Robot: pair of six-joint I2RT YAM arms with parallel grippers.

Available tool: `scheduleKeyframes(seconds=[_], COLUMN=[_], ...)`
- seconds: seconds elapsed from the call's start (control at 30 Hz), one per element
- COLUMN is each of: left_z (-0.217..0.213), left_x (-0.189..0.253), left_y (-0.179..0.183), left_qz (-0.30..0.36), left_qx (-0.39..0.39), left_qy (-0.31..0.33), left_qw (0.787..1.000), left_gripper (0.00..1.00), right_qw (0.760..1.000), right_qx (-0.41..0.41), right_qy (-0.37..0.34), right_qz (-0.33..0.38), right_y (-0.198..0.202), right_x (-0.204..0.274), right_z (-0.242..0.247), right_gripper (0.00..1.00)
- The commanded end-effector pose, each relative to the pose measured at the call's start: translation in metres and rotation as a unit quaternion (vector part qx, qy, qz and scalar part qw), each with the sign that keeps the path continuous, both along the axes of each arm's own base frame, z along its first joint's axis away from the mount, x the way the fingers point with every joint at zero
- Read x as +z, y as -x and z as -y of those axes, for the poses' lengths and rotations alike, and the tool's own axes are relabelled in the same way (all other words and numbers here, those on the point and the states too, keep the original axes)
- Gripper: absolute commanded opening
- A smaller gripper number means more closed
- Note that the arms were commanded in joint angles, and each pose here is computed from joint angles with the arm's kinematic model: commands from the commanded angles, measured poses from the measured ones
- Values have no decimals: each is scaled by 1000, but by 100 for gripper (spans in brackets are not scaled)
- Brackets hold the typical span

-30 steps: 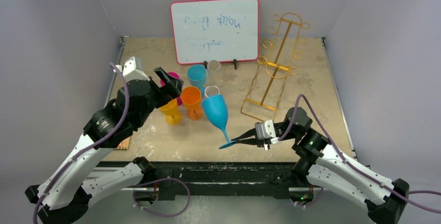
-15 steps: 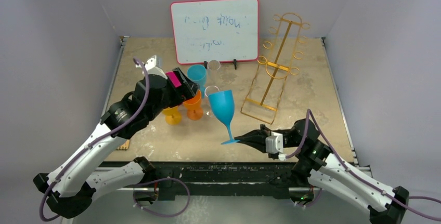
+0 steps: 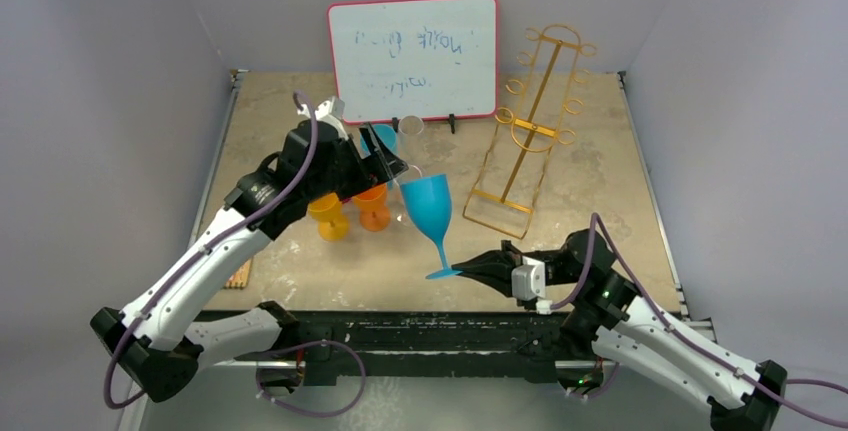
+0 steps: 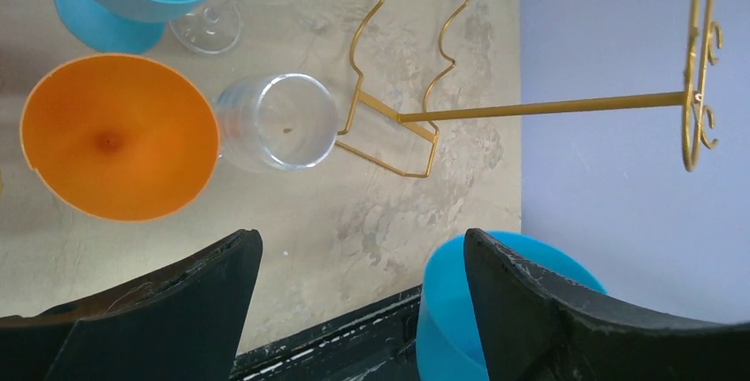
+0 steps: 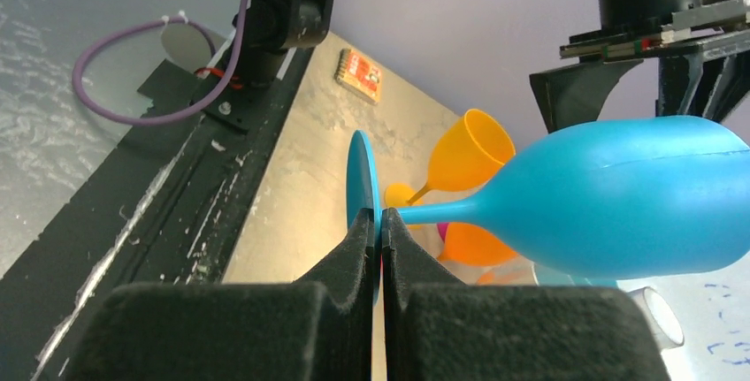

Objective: Take the wine glass off the wine glass rack
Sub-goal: Place the wine glass at the center of the board.

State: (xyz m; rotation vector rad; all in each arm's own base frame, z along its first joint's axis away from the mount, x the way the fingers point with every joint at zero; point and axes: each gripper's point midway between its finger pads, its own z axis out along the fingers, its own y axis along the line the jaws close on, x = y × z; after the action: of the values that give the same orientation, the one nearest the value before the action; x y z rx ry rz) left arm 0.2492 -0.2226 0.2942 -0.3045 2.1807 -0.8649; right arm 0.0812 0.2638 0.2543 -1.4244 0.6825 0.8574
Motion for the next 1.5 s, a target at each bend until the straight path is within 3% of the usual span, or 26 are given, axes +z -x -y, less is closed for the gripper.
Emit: scheduleKeyframes(seconds=[0.0, 0.17, 0.53, 0.83, 1.1, 1.33, 1.47], left_z=[10, 32, 26, 28, 26, 33, 31], left_x=[8, 31, 6, 32, 18, 34, 34], left_y=[-4, 8, 12, 8, 26, 41, 44], left_qz=[-5, 12, -24, -3, -7, 10, 11], left_qx=[-74, -161, -227, -254, -294, -334, -333], left_qy=[64, 127, 38, 100, 82, 115, 114], left_qw=[995, 979, 973, 962, 952, 936, 936], left_gripper=[82, 78, 78, 76, 69, 49, 26], right_qw=[999, 998, 996, 995, 992, 989, 988], right_qx=[-7, -14, -8, -16, 3, -31, -42], right_qy=[11, 36, 38, 44, 0, 31, 49], right_qz=[32, 45, 85, 93, 126, 143, 141], right_y=[-3, -9, -16, -16, -10, -31, -38], right_x=[0, -5, 8, 9, 39, 35, 27], right_z=[2, 1, -7, -2, -6, -11, -13], right_gripper=[0, 0, 0, 0, 0, 0, 0])
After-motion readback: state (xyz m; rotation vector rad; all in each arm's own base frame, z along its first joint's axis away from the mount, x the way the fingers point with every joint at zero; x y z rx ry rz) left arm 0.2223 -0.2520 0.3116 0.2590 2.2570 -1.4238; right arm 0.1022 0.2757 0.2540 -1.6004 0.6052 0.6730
